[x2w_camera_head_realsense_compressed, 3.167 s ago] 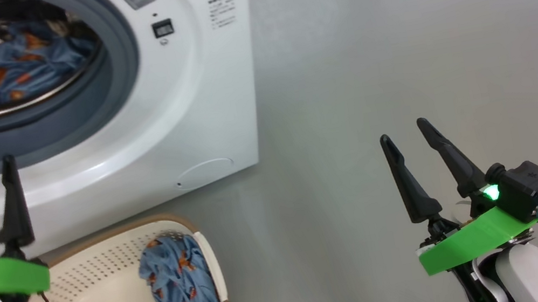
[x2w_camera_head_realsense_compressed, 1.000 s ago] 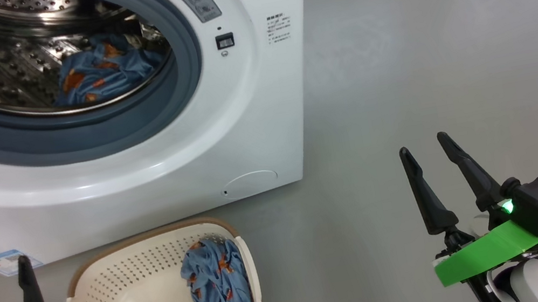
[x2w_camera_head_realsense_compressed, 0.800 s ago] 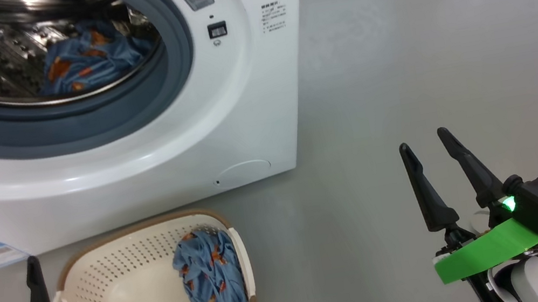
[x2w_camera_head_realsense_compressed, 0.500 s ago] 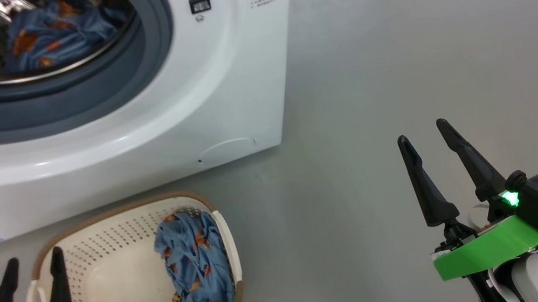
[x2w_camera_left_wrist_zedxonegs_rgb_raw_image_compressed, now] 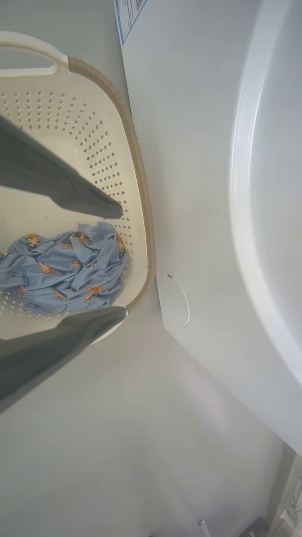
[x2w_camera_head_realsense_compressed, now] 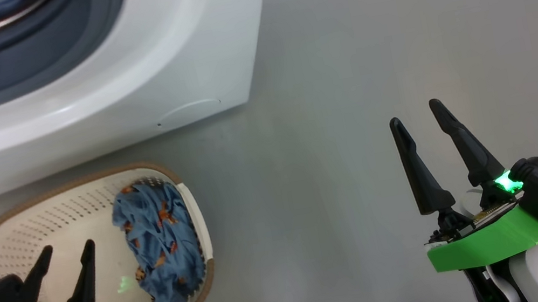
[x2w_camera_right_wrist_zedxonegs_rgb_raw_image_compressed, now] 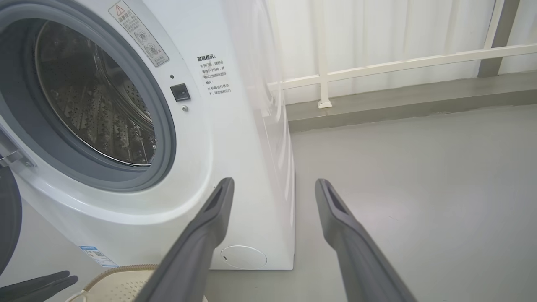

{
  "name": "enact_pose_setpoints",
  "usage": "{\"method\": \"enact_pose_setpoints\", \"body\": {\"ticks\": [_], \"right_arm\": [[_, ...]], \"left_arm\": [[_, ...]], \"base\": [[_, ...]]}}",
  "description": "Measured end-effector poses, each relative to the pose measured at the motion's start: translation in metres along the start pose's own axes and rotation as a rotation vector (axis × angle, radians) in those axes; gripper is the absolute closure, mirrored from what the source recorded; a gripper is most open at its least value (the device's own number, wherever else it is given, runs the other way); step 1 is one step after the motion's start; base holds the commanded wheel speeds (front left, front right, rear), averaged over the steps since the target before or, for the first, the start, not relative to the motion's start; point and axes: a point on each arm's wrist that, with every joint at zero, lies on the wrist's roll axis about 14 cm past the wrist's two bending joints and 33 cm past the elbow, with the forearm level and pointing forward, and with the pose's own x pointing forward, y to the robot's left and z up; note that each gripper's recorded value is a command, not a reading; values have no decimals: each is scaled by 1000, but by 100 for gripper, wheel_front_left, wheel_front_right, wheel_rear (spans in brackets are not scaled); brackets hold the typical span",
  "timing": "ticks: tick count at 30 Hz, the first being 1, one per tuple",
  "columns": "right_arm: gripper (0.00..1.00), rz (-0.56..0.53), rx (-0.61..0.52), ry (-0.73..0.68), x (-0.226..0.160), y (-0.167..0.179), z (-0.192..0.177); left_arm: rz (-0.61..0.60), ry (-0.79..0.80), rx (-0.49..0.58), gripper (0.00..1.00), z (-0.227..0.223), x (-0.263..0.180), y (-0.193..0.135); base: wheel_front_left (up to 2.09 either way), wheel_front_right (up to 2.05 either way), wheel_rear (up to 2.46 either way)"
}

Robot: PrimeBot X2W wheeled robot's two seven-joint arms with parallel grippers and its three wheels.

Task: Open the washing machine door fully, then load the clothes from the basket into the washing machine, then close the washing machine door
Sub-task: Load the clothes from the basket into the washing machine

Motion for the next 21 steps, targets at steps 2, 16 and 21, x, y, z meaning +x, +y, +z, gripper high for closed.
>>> {"method": "enact_pose_setpoints", "body": {"ticks": [2, 16, 21], "right_arm": [[0, -8, -2, 15, 1, -3, -6], [0, -44, -10, 97, 11, -18, -40], [0, -57, -14, 115, 16, -25, -49]], "left_arm": [[-17, 45, 3, 0, -13, 8, -1], [-114, 336, 40, 0, -99, 48, 0], [-161, 407, 59, 0, -123, 59, -3]], "base": [[0, 0, 0], [0, 0, 0], [0, 0, 0]]}}
